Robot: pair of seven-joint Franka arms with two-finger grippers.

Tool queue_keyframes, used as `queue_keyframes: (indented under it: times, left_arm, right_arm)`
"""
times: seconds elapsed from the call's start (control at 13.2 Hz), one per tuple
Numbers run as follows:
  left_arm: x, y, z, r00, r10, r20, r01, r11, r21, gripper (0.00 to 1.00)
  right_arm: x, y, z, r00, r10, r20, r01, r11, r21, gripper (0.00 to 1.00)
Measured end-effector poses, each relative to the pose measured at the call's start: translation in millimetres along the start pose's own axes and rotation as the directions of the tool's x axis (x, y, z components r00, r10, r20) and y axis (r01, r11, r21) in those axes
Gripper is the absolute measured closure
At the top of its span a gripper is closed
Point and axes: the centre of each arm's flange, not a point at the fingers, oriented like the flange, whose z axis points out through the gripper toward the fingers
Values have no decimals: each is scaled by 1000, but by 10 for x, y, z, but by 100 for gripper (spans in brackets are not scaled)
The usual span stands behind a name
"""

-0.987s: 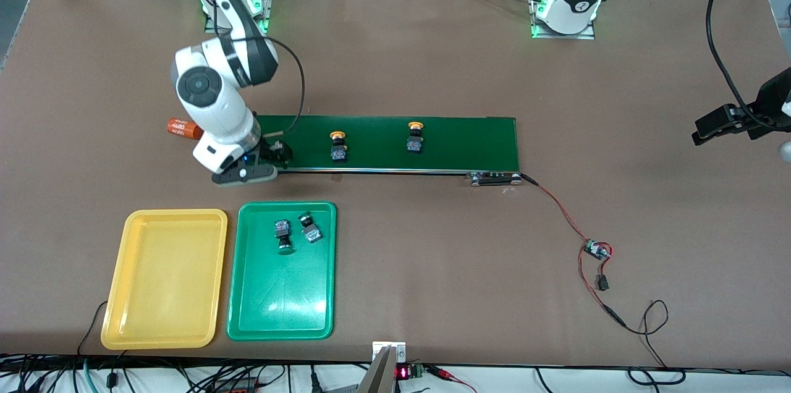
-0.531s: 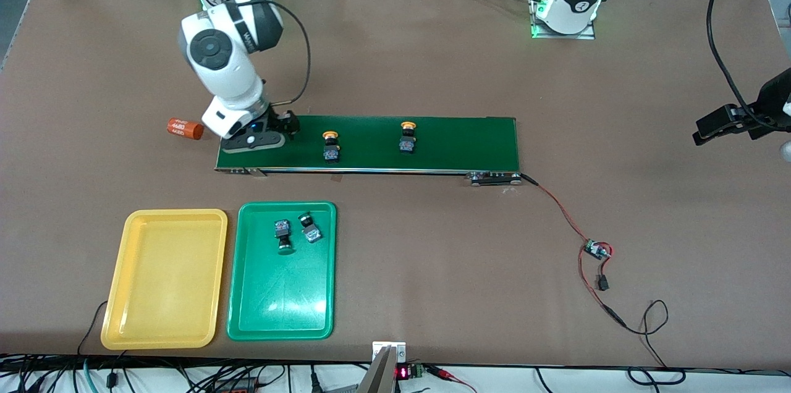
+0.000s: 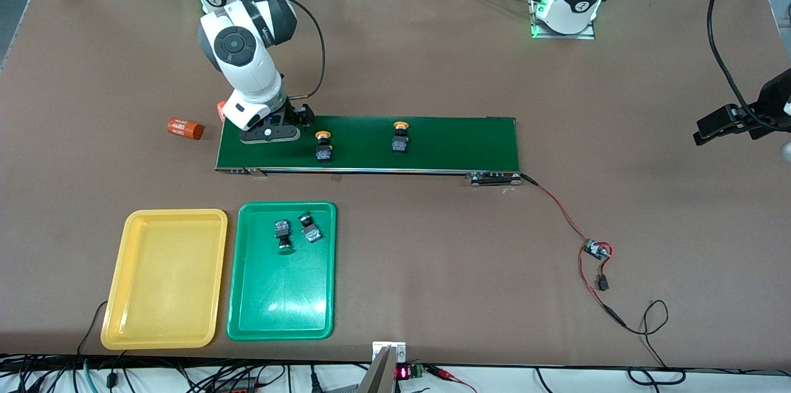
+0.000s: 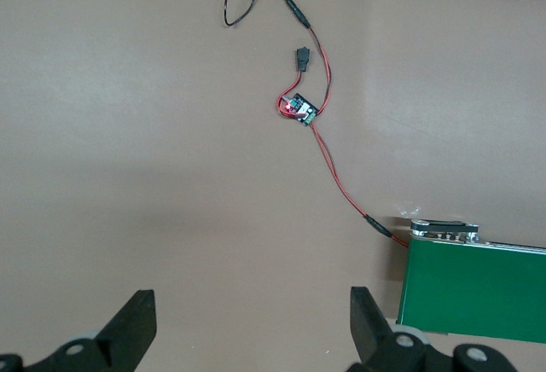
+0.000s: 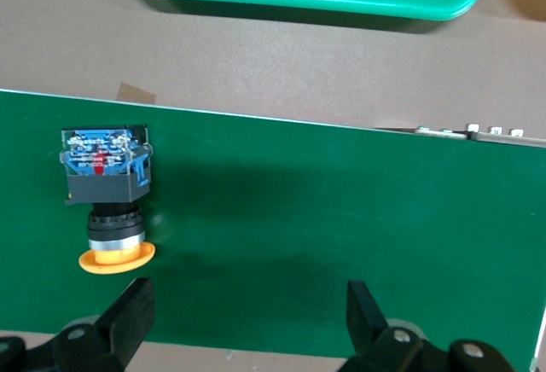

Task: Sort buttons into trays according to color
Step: 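Grasp the orange-cap button with the right gripper and lift it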

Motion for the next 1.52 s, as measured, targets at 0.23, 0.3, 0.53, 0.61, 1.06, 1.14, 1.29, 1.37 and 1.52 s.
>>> queue_keyframes:
  times: [0.23, 0.3, 0.53, 0.61, 1.06, 1.14, 1.29, 1.37, 1.52]
  left_arm:
    - [1, -1, -1, 1000, 0, -1, 0, 1000, 0, 0]
    - [2, -1, -2, 1000, 0, -2, 0, 1000, 0, 0]
    - [2, 7, -3, 1000, 1, -3, -1, 1000, 0, 0]
    - [2, 14, -3, 1000, 2, -3, -2, 1000, -1, 0]
    - [14, 16, -5, 1000, 3, -11, -3, 1000, -1, 0]
    - [31, 17, -4, 1000, 3, -21, -3, 1000, -2, 0]
    - [68, 20, 12, 999, 3, -38, -3, 1000, -4, 0]
    - [73, 21, 15, 999, 3, -41, -3, 1000, -4, 0]
    - [73, 21, 12, 999, 3, -42, -3, 1000, -4, 0]
  right_arm:
    - [8, 9, 34, 1000, 3, 2, -3, 1000, 1, 0]
    - [8, 11, 41, 1000, 3, 3, -3, 1000, 0, 0]
    - [6, 10, 70, 1000, 4, 8, -4, 1000, -1, 0]
    - [3, 10, 98, 1000, 6, 14, -6, 1000, 0, 0]
    - [18, -14, 274, 1000, 11, 19, -11, 1000, 13, 0]
    - [23, -15, 271, 1000, 15, 19, -16, 1000, 16, 0]
    - [51, -17, 246, 999, 33, 15, -33, 999, 32, 0]
    - [75, -20, 222, 999, 41, 12, -41, 998, 39, 0]
    - [130, -19, 168, 999, 48, 0, -48, 998, 48, 0]
